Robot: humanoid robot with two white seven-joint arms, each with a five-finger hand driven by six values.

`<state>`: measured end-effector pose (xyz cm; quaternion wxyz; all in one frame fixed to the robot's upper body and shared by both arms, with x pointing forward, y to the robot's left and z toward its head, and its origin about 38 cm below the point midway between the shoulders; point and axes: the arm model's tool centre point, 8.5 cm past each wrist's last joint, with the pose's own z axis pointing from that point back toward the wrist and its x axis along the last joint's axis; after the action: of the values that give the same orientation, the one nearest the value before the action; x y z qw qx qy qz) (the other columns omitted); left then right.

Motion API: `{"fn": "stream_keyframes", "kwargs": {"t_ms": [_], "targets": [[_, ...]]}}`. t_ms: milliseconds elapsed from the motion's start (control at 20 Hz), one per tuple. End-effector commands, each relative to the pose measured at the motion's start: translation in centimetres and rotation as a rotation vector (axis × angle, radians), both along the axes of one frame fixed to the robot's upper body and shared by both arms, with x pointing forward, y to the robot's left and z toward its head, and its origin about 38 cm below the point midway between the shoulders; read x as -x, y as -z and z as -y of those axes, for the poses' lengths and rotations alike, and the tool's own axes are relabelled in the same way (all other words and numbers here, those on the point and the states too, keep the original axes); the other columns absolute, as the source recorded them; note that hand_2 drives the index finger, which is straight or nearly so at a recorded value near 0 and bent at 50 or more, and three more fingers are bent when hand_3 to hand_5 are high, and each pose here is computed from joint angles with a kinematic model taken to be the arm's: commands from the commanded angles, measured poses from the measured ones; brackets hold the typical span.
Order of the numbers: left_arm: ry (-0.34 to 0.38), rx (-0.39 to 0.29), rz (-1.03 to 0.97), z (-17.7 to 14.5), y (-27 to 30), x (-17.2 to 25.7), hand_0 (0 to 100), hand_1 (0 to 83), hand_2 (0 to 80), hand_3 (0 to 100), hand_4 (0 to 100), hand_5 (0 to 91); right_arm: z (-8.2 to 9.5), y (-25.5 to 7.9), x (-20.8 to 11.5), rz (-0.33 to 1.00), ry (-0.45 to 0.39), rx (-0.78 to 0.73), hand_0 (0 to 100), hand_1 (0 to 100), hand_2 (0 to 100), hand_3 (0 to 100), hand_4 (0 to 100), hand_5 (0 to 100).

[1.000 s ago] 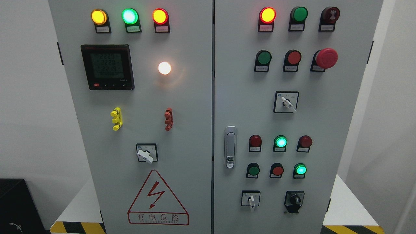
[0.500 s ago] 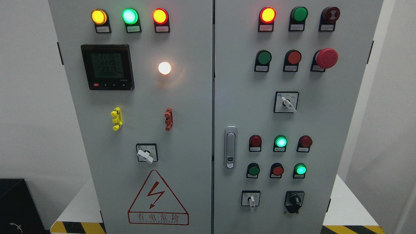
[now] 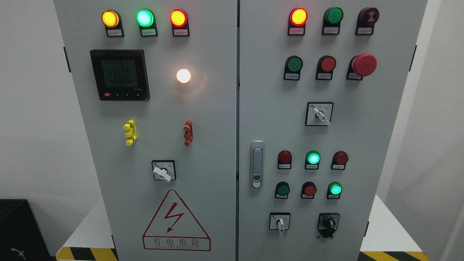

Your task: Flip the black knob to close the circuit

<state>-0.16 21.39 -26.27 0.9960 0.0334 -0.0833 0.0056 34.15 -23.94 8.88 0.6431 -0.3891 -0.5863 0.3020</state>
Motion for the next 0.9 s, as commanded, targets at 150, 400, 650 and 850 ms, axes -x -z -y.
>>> {"fn": "stream_keyframes", "kwargs": {"t_ms": [150,400,650,850], "targets": [[0.041,-0.002,-0.022,0.0,0.0,0.7,12,55.6,0.0,0,0,0.0,0.0,-5.0,-2.4,0.113,0.038,0.067,0,20,83,97,79,82],[0.041,-0.002,-0.022,0.0,0.0,0.7,12,55.6,0.0,0,0,0.0,0.4,-5.2,-3.8,0.103,0.069,0.081,0,20,83,97,79,82],[0.041,-0.002,-0.022,0.0,0.0,0.7,12,55.6,0.0,0,0,0.0,1.5,-5.7,-5.0,0.103,0.108,0.093,0,20,83,97,80,82],[0.04,-0.002,-0.022,0.0,0.0,0.7,12,55.6,0.0,0,0,0.0,2.0,-6.0,-5.6,0.101,0.131,0.086,0,20,83,97,80,82]]}}
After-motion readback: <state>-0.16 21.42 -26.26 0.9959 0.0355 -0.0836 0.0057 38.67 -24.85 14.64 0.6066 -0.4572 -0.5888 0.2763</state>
